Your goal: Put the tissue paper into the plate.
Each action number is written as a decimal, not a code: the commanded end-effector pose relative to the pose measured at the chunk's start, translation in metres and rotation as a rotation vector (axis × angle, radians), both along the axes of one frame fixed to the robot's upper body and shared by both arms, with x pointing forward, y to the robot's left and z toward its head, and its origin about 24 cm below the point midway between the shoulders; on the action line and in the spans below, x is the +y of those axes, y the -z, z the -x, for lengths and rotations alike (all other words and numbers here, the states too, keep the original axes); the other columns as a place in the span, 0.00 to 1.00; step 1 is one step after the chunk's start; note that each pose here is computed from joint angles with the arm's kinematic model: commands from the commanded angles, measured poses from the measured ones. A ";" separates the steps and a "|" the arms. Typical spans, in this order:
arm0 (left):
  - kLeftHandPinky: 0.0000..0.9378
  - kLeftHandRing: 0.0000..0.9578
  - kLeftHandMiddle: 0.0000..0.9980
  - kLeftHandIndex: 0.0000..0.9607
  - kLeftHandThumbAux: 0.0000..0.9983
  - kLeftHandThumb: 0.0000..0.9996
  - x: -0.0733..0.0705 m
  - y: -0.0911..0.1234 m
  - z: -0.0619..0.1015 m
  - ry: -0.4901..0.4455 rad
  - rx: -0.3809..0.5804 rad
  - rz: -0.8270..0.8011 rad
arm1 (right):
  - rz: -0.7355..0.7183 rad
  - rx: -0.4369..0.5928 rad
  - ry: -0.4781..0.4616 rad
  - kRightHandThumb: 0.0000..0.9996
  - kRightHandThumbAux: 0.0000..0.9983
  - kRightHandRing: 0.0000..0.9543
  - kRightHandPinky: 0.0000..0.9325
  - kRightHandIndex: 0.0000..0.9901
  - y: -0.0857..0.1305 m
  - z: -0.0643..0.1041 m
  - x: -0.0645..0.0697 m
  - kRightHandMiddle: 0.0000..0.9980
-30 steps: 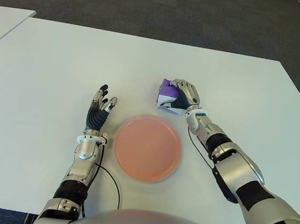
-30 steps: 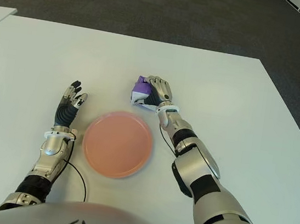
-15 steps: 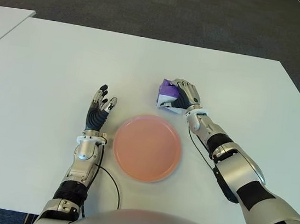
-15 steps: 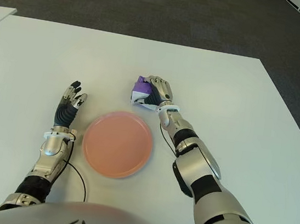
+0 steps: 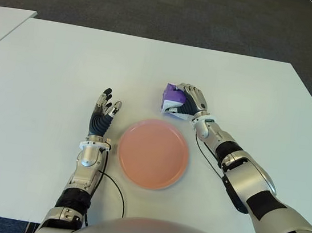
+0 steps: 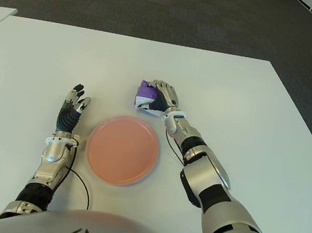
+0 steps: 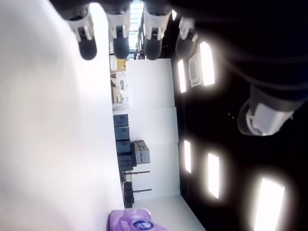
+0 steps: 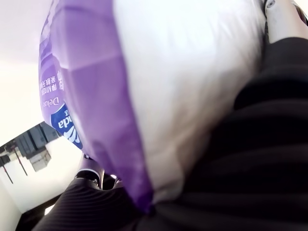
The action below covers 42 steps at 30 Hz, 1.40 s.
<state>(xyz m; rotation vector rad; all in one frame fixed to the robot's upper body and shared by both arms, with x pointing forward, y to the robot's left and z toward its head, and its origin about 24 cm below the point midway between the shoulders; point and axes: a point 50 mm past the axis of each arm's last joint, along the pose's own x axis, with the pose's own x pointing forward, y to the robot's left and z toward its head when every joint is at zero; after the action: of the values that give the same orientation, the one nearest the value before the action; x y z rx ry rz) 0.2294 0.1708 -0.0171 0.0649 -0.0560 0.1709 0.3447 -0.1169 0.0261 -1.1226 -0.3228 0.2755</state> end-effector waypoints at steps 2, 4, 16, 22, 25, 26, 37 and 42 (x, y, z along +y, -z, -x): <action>0.00 0.00 0.00 0.00 0.45 0.00 0.002 0.021 0.014 -0.017 0.117 0.004 | -0.030 0.120 0.071 0.86 0.67 0.92 0.92 0.42 0.027 0.016 -0.017 0.54; 0.00 0.00 0.00 0.00 0.45 0.00 0.002 0.021 0.014 -0.018 0.116 0.004 | -0.059 0.102 0.088 0.86 0.68 0.92 0.91 0.41 0.021 0.012 -0.020 0.54; 0.00 0.00 0.00 0.00 0.44 0.00 0.002 0.021 0.013 -0.024 0.116 0.005 | -0.277 -0.073 0.110 0.86 0.68 0.90 0.75 0.41 -0.023 -0.006 -0.024 0.54; 0.00 0.00 0.00 0.00 0.44 0.00 0.002 0.021 0.013 -0.021 0.115 -0.003 | -0.386 -0.185 0.103 0.86 0.68 0.88 0.60 0.41 -0.055 -0.015 -0.031 0.54; 0.00 0.00 0.00 0.00 0.44 0.00 0.002 0.020 0.013 -0.021 0.115 -0.004 | -0.428 -0.225 0.092 0.86 0.68 0.87 0.54 0.41 -0.065 -0.014 -0.033 0.54; 0.00 0.00 0.00 0.00 0.44 0.00 0.002 0.020 0.013 -0.020 0.115 -0.004 | -0.436 -0.242 0.086 0.86 0.68 0.87 0.54 0.41 -0.069 -0.014 -0.033 0.54; 0.00 0.00 0.00 0.00 0.45 0.00 0.003 0.020 0.013 -0.028 0.115 0.006 | -0.460 -0.294 0.005 0.99 0.67 0.87 0.48 0.42 -0.097 -0.009 -0.021 0.54; 0.00 0.00 0.00 0.00 0.45 0.00 0.003 0.020 0.012 -0.026 0.113 0.000 | -0.475 -0.338 -0.078 1.00 0.67 0.87 0.47 0.42 -0.103 0.004 -0.007 0.53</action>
<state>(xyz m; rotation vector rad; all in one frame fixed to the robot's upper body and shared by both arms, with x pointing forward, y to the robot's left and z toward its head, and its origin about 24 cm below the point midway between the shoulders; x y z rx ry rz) 0.2316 0.1710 -0.0150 0.0625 -0.0644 0.1749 0.3501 -0.1337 0.1304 -0.7109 -0.6645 0.0398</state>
